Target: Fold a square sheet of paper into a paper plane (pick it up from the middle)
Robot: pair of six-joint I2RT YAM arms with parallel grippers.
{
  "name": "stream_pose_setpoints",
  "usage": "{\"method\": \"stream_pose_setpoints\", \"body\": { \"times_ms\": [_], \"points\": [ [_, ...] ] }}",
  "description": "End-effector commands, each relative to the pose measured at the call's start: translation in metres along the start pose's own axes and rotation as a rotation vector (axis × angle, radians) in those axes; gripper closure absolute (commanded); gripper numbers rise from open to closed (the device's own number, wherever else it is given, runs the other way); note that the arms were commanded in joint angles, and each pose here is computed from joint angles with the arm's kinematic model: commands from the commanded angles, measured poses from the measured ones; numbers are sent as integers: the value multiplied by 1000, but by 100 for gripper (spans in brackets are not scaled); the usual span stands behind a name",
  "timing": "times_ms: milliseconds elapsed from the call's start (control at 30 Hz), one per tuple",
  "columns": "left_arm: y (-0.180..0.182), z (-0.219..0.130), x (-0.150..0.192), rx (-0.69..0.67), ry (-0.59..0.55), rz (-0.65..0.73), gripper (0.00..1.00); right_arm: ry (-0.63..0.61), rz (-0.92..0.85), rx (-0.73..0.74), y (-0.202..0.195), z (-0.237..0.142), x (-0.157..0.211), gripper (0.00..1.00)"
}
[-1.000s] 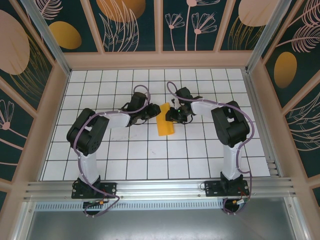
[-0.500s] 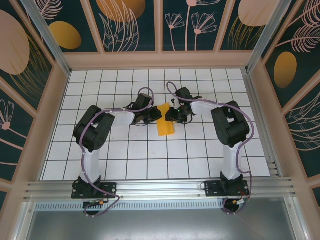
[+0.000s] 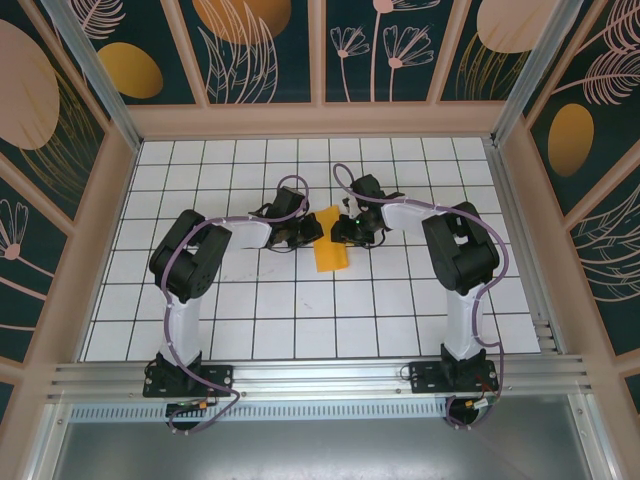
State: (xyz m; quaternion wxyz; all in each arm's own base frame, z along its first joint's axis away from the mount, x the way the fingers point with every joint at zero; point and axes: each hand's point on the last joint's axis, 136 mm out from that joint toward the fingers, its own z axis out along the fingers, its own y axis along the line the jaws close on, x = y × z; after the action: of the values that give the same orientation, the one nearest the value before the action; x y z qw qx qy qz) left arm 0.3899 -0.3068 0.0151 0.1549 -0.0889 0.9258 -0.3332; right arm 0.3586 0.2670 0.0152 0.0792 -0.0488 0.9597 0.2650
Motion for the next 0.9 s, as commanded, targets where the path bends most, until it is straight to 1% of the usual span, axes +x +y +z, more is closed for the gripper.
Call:
{"method": "stream_pose_setpoints", "body": {
  "times_ms": [0,167,300,433,467,567,700,767,867],
  "points": [
    [40,10,20,-139,57,-30,90,95,68,217,-60,23,35,66],
    [57,12,28,-183,66,-37,91,12,75,130,-34,-6,7,60],
    [64,14,32,-201,73,-35,92,-62,70,79,-20,-37,-12,57],
    [67,16,32,-207,71,-35,92,-103,58,47,-8,-60,-24,56],
    [69,16,33,-212,71,-35,92,-109,49,30,-3,-63,-26,58],
    [71,17,33,-219,72,-36,92,-90,22,-32,14,-61,-25,65],
    [74,20,34,-228,77,-39,93,-68,-31,-58,36,-51,-23,77],
    [75,20,35,-230,78,-41,93,-53,-30,-63,40,-44,-22,81],
    [76,21,36,-230,83,-43,93,-32,-11,-51,35,-33,-20,86]
  ]
}}
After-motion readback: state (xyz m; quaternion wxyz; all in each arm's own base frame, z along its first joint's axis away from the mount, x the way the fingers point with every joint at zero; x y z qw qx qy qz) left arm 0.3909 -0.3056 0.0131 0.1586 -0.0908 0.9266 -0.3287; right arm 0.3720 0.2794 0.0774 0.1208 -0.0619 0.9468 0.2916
